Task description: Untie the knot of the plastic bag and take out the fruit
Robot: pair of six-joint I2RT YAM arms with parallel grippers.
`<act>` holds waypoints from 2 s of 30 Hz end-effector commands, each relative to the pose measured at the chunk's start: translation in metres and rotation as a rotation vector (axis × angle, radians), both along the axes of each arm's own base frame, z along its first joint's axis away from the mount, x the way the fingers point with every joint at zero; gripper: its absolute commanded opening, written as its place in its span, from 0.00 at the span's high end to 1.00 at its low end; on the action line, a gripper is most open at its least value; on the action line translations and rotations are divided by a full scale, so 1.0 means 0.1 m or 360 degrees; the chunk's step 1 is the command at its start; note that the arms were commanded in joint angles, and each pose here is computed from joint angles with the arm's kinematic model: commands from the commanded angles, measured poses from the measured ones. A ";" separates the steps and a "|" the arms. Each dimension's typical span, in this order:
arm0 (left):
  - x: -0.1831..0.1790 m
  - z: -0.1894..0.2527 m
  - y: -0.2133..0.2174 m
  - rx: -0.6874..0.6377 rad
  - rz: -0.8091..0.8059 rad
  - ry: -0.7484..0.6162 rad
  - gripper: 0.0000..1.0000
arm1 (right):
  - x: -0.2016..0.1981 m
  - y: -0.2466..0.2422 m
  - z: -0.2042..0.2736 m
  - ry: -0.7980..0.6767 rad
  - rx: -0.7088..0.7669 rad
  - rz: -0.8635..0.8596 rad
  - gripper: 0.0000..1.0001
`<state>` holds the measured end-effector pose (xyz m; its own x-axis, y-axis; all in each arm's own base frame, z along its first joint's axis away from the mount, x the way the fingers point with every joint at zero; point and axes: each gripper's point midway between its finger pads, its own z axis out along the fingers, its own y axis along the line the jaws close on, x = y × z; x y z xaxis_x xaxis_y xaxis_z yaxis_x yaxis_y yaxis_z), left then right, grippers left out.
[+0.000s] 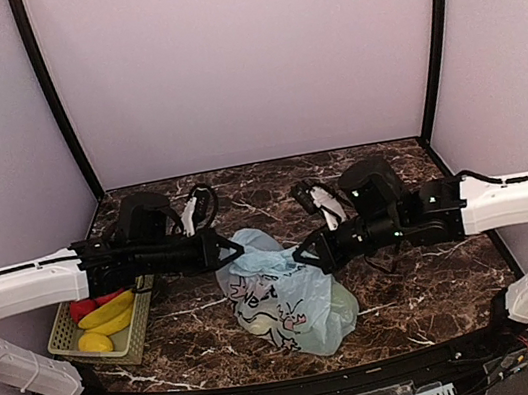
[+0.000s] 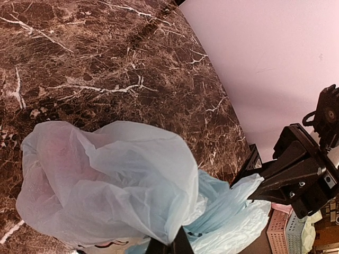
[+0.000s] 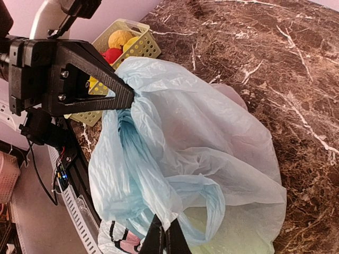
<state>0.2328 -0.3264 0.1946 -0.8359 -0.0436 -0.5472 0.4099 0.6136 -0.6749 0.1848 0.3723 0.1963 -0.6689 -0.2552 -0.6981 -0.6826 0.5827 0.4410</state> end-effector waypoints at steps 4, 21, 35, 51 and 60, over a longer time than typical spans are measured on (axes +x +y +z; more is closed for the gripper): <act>0.24 0.36 0.05 -0.0075 0.0038 -0.0123 0.99 | 0.21 -0.34 0.19 -0.0078 0.0070 -0.0302 1.00; 0.46 0.35 0.15 -0.0114 0.0031 -0.0205 0.54 | 0.16 -0.31 0.12 0.0002 0.0155 -0.0304 1.00; -0.13 0.76 0.33 0.0320 -0.0096 -0.0655 0.26 | 0.18 -0.15 0.19 -0.0004 0.0189 -0.0240 1.00; -0.20 0.42 -0.38 0.0729 -0.0493 -0.0851 0.25 | 0.16 -0.14 0.17 0.0021 0.0196 -0.0233 1.00; -0.20 0.18 -0.37 0.0853 -0.0516 -0.0799 0.23 | 0.17 -0.13 0.19 0.0006 0.0198 -0.0224 1.00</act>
<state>0.2121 -0.3697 0.2199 -0.4117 0.4891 -0.7690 0.8053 0.5902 -0.0558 0.1976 0.3537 0.1987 -0.7132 -0.1010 -0.6937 -0.5820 0.6368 0.5056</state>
